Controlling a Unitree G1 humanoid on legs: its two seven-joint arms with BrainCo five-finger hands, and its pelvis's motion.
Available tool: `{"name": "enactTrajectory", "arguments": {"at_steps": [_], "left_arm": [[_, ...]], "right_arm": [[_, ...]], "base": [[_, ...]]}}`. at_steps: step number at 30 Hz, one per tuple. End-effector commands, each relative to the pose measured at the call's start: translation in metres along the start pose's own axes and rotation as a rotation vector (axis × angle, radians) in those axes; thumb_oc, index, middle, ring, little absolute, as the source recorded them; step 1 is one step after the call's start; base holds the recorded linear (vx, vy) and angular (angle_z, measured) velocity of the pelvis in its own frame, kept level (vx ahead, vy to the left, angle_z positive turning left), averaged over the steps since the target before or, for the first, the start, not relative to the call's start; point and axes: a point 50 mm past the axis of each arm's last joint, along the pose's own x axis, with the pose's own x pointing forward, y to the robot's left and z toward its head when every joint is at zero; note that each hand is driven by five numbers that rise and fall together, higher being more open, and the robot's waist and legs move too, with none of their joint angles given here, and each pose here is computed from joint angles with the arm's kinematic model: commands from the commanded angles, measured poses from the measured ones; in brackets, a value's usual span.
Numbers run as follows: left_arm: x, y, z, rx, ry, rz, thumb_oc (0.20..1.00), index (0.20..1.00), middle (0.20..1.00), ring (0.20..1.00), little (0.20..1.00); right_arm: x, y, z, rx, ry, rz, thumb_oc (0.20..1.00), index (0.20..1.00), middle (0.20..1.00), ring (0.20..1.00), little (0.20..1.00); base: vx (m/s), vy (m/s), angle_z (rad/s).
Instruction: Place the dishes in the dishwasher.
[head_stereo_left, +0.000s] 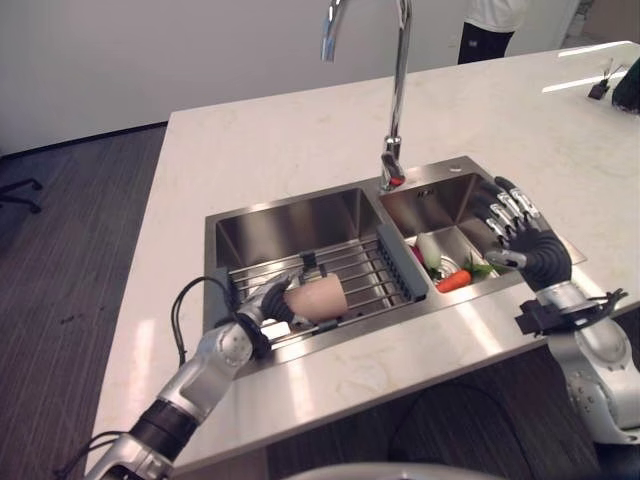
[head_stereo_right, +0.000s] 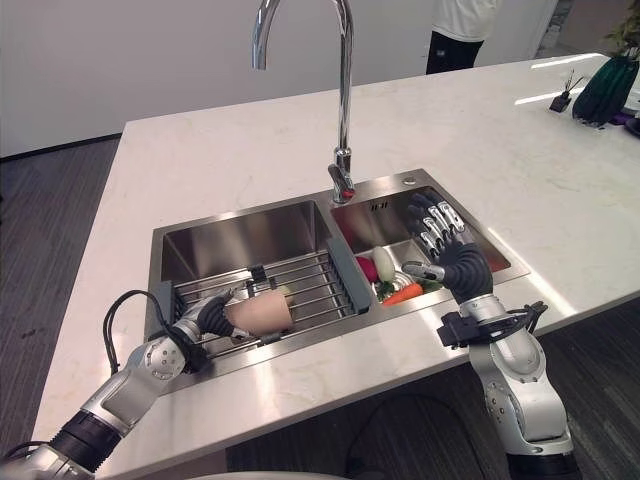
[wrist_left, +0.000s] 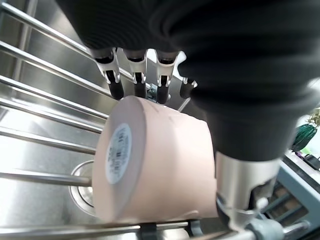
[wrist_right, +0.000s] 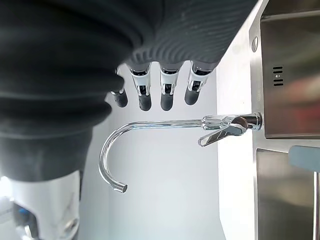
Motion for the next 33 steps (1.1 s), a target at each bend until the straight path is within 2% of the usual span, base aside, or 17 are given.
{"name": "enactTrajectory", "arguments": {"at_steps": [1,15,17,18,25,33], "left_arm": [[0.014,0.011,0.001,0.066,-0.01,0.039,1.0,1.0,1.0,1.0,1.0],[0.016,-0.003,-0.014,0.123,0.108,-0.053,1.0,1.0,1.0,1.0,1.0],[0.016,-0.005,-0.018,0.128,0.136,-0.061,0.57,0.57,0.57,0.57,0.57],[0.016,-0.004,-0.019,0.125,0.14,-0.052,0.2,0.2,0.2,0.2,0.2],[0.017,-0.004,-0.017,0.161,0.122,-0.042,0.2,0.2,0.2,0.2,0.2],[0.015,0.01,-0.011,0.157,0.037,0.093,0.2,0.2,0.2,0.2,0.2]], "right_arm": [[0.008,-0.001,0.023,-0.049,-0.117,0.015,1.0,1.0,1.0,1.0,1.0],[0.009,0.0,0.024,-0.056,-0.112,0.031,1.0,1.0,1.0,1.0,1.0],[0.009,0.001,0.025,-0.057,-0.111,0.034,1.0,1.0,1.0,1.0,1.0],[0.009,0.001,0.025,-0.056,-0.112,0.035,1.0,1.0,1.0,1.0,1.0],[0.009,0.0,0.024,-0.059,-0.113,0.034,1.0,1.0,1.0,1.0,1.0],[0.008,-0.002,0.022,-0.067,-0.112,0.019,1.0,1.0,1.0,1.0,1.0]], "base": [[0.0,0.0,0.0],[0.0,0.0,-0.02],[0.0,0.0,-0.03],[0.0,0.0,0.0],[0.0,-0.002,0.0],[0.0,0.0,0.0]]}}
